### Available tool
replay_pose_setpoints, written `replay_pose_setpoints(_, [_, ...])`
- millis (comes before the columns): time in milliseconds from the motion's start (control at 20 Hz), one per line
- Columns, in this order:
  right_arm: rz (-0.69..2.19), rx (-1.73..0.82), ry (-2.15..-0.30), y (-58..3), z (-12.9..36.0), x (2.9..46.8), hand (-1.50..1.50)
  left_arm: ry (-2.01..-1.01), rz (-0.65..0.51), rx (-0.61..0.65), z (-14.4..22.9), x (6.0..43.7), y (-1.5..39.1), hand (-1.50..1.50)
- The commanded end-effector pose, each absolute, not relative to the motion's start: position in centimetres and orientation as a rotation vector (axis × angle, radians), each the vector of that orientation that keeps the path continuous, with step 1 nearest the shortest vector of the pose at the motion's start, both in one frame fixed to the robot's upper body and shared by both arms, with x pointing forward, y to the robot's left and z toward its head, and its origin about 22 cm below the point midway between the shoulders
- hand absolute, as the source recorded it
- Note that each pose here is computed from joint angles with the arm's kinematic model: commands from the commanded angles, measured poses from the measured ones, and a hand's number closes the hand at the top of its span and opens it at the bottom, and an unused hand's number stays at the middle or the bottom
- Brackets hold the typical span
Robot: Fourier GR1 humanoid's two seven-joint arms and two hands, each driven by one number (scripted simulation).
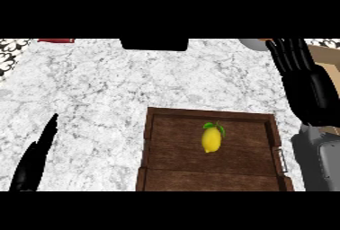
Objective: Pick the lemon from the tray and place it in the cardboard box
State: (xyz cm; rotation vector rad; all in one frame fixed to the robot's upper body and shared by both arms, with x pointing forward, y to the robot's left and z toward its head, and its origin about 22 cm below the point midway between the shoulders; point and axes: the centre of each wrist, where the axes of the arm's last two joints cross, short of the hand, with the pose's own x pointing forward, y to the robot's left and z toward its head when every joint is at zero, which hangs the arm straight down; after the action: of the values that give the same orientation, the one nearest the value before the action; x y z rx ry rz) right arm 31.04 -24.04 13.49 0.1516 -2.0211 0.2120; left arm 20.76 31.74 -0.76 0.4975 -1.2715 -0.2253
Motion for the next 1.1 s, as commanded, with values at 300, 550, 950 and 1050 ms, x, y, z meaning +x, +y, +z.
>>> replay_pose_setpoints(300, [0.098, -0.797, -1.452, -36.8, 4.9, 23.7, 1.50, -1.493, 0.066, 0.297, 2.7, 23.4, 29.0, 0.00])
replay_pose_setpoints(550, [-0.237, -1.116, -1.457, -33.0, 0.4, 18.2, -1.50, -1.528, 0.163, 0.144, 4.3, 24.5, 27.5, 0.00])
replay_pose_setpoints(950, [0.165, -1.072, -1.278, -28.2, 5.1, 13.5, -1.50, -1.555, 0.127, 0.089, 6.1, 25.6, 26.6, 0.00])
replay_pose_setpoints(1050, [0.268, -0.995, -1.164, -27.4, 5.4, 13.5, -1.50, -1.554, 0.121, 0.096, 5.8, 26.3, 26.7, 0.00])
